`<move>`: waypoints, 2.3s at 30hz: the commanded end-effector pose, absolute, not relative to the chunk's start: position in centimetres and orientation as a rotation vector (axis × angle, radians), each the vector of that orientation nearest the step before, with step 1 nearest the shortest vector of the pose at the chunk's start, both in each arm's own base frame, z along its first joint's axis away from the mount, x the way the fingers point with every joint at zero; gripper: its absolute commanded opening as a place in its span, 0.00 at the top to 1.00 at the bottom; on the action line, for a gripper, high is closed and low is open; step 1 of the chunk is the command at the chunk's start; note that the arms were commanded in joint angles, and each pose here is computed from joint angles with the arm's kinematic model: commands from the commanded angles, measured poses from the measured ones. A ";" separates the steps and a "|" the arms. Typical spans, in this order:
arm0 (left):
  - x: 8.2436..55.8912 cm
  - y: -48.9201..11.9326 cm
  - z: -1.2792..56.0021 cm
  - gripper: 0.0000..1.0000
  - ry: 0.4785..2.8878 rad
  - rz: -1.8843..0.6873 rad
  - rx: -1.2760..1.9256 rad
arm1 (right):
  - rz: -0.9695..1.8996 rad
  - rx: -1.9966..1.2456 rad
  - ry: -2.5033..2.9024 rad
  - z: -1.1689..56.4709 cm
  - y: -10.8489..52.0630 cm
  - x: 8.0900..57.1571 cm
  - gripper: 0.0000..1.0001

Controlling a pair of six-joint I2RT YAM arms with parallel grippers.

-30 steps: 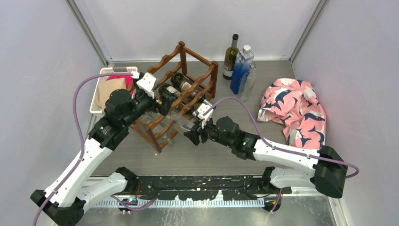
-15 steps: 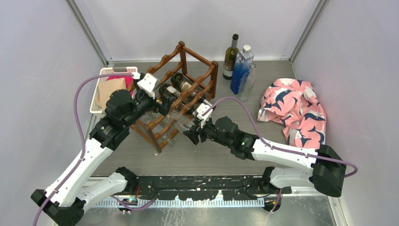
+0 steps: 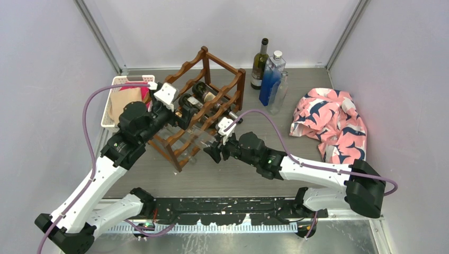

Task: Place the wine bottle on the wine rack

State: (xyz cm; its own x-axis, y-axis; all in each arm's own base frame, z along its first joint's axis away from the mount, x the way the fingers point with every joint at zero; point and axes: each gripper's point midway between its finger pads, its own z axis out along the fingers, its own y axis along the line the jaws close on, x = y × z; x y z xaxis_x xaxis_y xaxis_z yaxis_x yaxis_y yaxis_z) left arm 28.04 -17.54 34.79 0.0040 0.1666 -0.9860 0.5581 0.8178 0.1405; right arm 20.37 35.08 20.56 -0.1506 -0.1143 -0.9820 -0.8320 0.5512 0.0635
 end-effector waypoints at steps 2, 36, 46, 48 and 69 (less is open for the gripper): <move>28.0 -17.0 37.6 0.03 1.456 -0.323 0.556 | 0.831 -0.697 1.394 28.0 36.6 21.0 0.99; 28.0 -15.5 38.2 0.02 1.433 -0.260 0.508 | 0.771 -0.610 1.315 29.6 43.2 21.5 0.99; 27.9 -15.3 38.4 0.02 1.426 -0.251 0.500 | 0.757 -0.589 1.290 29.1 44.5 21.8 0.99; 28.0 -15.2 38.4 0.02 1.427 -0.249 0.498 | 0.755 -0.588 1.286 28.9 44.8 21.9 0.99; 28.1 -14.0 38.7 0.02 1.413 -0.194 0.458 | 0.733 -0.548 1.214 28.4 47.1 23.1 0.99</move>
State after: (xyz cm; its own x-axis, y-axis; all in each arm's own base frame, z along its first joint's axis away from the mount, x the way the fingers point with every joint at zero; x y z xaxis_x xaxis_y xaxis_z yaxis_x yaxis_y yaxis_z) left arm 28.05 -14.72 36.24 0.0791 0.1702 -0.9822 0.4369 0.8797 0.1876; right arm 22.56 46.50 20.11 0.0761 -0.0339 -0.9965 -0.7758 0.6258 -0.0805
